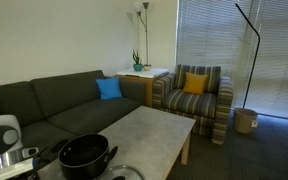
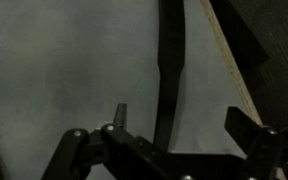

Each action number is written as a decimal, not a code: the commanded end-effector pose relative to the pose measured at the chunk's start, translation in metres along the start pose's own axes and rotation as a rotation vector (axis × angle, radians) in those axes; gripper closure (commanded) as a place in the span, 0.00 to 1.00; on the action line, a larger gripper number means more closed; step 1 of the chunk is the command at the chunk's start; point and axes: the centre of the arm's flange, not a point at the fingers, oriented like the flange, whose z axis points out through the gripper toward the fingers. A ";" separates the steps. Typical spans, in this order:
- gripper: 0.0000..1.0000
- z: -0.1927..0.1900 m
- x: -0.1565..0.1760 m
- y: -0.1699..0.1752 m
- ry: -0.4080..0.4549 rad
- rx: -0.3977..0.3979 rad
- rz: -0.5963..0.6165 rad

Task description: Put the black ladle inside the black pot

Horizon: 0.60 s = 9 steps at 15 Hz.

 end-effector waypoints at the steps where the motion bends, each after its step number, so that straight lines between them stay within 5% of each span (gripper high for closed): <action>1: 0.00 0.011 -0.029 -0.014 0.022 -0.024 0.031; 9: 0.00 0.032 -0.055 -0.009 0.057 -0.054 0.101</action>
